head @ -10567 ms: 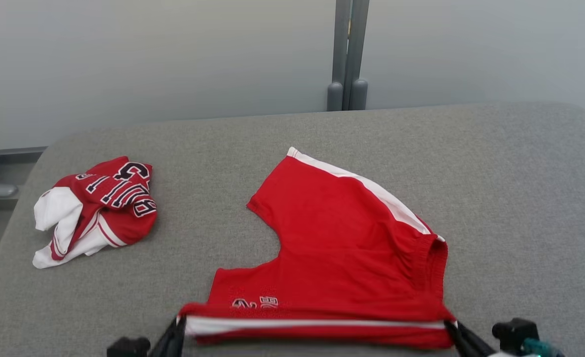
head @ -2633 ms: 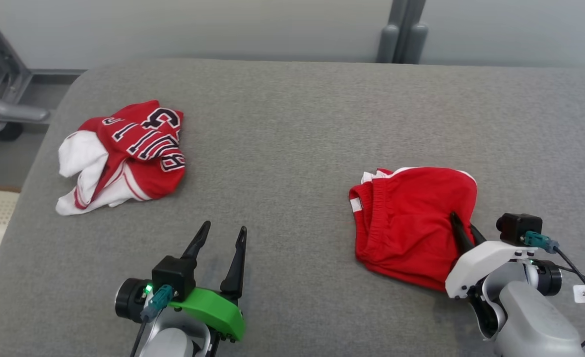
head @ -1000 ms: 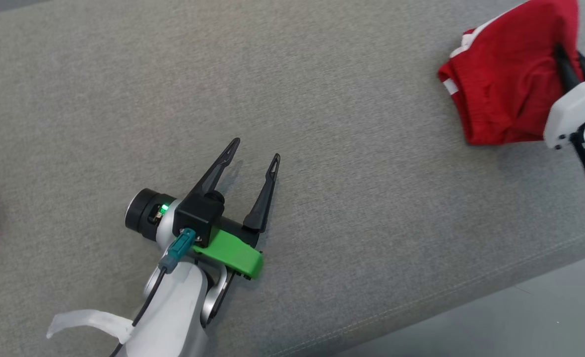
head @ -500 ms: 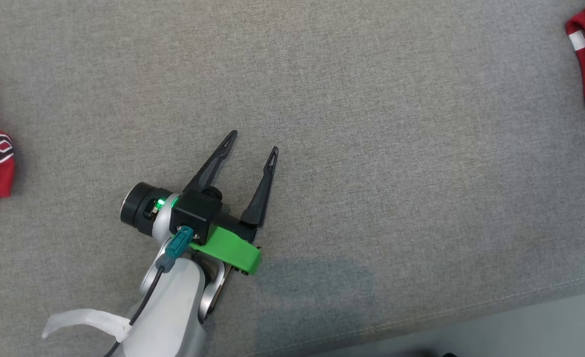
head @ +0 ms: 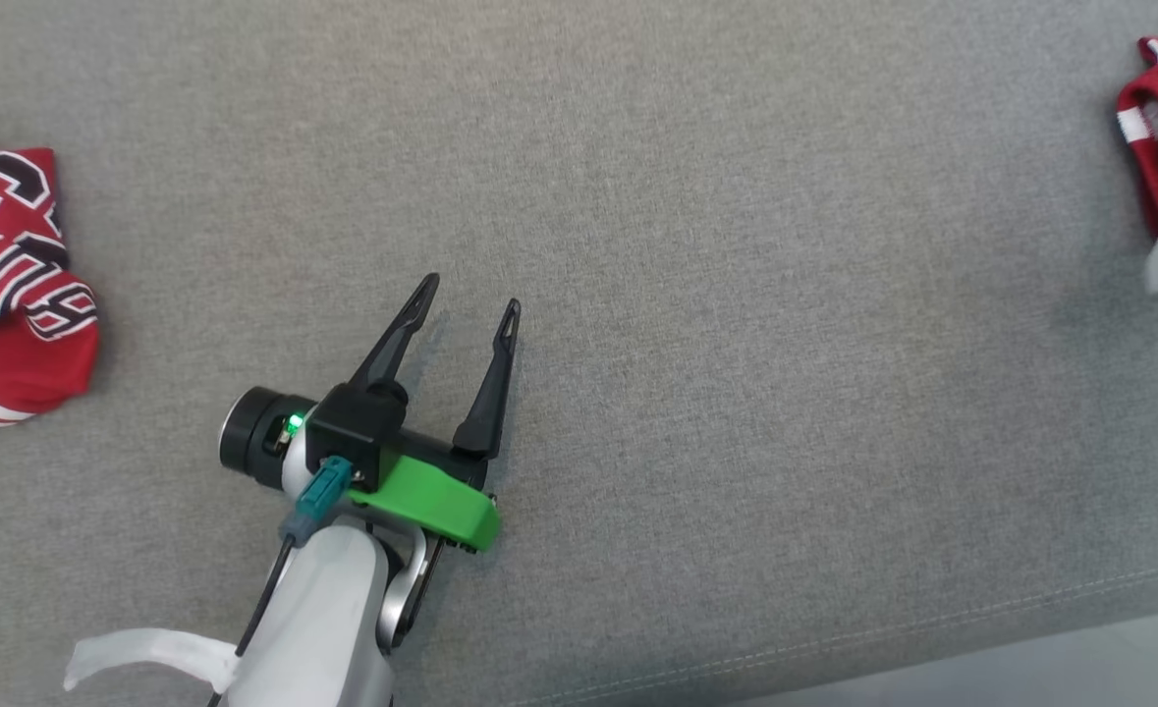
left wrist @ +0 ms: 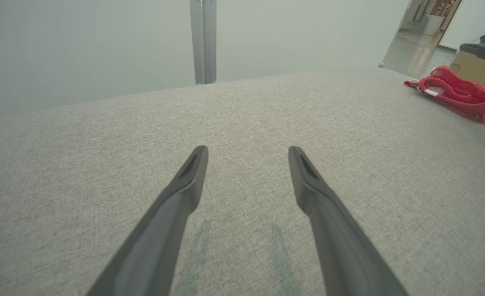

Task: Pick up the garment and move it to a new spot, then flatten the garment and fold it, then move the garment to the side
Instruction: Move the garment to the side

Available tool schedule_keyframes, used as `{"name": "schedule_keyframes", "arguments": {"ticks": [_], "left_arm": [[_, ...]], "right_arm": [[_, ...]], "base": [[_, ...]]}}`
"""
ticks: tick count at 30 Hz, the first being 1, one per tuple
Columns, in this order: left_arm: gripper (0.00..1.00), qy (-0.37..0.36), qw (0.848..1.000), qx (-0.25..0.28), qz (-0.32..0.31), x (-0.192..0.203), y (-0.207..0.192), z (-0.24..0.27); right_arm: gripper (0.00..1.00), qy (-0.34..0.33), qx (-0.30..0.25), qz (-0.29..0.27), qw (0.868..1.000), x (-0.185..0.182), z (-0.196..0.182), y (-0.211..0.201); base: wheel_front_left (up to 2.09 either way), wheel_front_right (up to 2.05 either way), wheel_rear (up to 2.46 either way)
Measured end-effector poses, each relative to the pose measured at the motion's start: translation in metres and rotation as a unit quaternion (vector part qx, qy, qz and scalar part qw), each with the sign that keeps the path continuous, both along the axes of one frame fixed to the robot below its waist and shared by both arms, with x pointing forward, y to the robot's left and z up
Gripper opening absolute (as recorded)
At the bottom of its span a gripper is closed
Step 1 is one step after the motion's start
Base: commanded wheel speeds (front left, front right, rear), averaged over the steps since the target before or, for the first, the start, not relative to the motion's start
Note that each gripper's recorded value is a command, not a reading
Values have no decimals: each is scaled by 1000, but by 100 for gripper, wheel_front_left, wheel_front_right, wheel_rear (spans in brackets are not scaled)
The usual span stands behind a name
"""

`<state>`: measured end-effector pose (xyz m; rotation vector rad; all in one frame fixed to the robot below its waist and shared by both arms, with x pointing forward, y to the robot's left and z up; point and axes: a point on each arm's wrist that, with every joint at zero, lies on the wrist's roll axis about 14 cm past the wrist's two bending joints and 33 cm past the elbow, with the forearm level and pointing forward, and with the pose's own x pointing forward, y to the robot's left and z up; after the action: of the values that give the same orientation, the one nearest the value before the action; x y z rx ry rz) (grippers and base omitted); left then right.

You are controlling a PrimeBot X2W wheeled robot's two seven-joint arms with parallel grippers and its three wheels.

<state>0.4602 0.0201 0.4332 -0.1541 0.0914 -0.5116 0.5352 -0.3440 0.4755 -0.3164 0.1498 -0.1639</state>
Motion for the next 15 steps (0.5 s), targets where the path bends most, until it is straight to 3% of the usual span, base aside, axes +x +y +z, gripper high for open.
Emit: {"name": "schedule_keyframes", "arguments": {"ticks": [8,15], "left_arm": [[100,-5,998,0,67,-13,39,18],[100,3,993,7,117,-32,71,20]], "right_arm": [[100,-38,86,79,992,-24,5,89],[100,-23,165,102,981,-65,-18,138]], "base": [[0,0,0],[0,0,0]]}}
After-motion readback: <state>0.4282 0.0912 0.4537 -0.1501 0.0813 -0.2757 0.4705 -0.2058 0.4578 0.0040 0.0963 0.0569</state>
